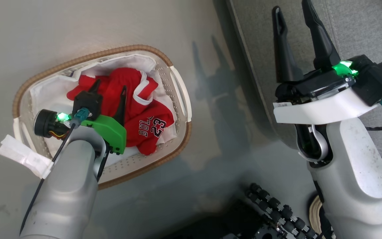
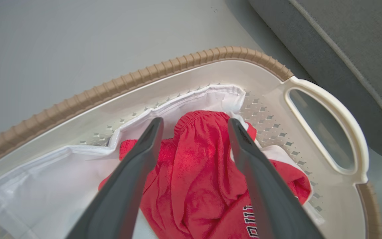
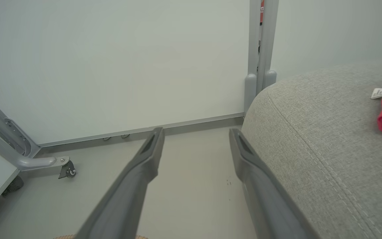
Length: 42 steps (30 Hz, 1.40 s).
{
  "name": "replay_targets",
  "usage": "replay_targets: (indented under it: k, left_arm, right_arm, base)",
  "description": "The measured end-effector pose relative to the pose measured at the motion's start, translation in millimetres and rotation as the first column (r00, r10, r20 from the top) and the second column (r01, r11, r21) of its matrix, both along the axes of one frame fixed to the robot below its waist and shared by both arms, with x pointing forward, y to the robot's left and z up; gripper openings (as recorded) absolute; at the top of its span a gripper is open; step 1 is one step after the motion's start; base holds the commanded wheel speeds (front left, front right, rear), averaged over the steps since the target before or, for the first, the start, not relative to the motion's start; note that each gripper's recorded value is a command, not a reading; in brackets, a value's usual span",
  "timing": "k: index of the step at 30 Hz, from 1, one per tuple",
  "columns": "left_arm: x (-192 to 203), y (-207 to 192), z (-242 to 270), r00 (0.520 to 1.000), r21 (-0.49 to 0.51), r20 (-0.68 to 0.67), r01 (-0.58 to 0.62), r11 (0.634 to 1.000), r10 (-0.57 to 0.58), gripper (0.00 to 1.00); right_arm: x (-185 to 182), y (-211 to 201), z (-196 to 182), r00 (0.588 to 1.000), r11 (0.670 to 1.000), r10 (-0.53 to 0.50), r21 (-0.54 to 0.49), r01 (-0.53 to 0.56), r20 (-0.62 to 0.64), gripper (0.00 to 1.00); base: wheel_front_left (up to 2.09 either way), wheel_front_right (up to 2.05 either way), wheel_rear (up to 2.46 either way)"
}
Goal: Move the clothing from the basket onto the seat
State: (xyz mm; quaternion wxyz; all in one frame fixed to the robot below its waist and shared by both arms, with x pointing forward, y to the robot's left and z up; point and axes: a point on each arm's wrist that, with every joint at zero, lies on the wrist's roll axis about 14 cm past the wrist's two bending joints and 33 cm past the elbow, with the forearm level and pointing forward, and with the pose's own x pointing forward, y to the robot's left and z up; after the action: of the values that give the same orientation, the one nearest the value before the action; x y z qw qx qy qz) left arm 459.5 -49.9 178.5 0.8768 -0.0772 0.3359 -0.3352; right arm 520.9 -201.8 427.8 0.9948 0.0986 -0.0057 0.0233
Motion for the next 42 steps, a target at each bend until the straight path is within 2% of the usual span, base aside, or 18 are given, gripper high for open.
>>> replay_targets:
  k: [10, 19, 24, 42]
  left_arm:
    - [-23.4, -15.9, -39.0, 0.99, 0.012, -0.104, 0.093, 0.996, -0.091, 1.0]
    - [-36.7, -29.9, -46.5, 0.979, -0.012, -0.158, 0.129, 0.992, -0.129, 1.0]
    - [-51.0, -31.0, -55.9, 0.966, -0.001, -0.203, 0.165, 0.986, -0.162, 1.0]
    - [-63.3, -25.2, -75.4, 0.937, 0.056, -0.259, 0.257, 0.965, -0.234, 1.0]
  right_arm:
    - [7.7, 0.3, -22.6, 0.999, 1.0, 0.01, -0.016, -0.011, -0.033, 1.0]
    - [7.8, -0.9, -31.7, 0.999, 1.0, 0.009, -0.021, -0.01, -0.053, 1.0]
    - [7.0, -3.3, -34.8, 0.998, 1.0, 0.003, -0.024, -0.004, -0.06, 1.0]
    - [9.0, -1.5, -45.7, 0.997, 1.0, 0.006, -0.028, -0.008, -0.07, 1.0]
  base:
    - [0.0, 0.0, 0.0]
    - [0.0, 0.0, 0.0]
    - [0.0, 0.0, 0.0]
    - [0.0, 0.0, 0.0]
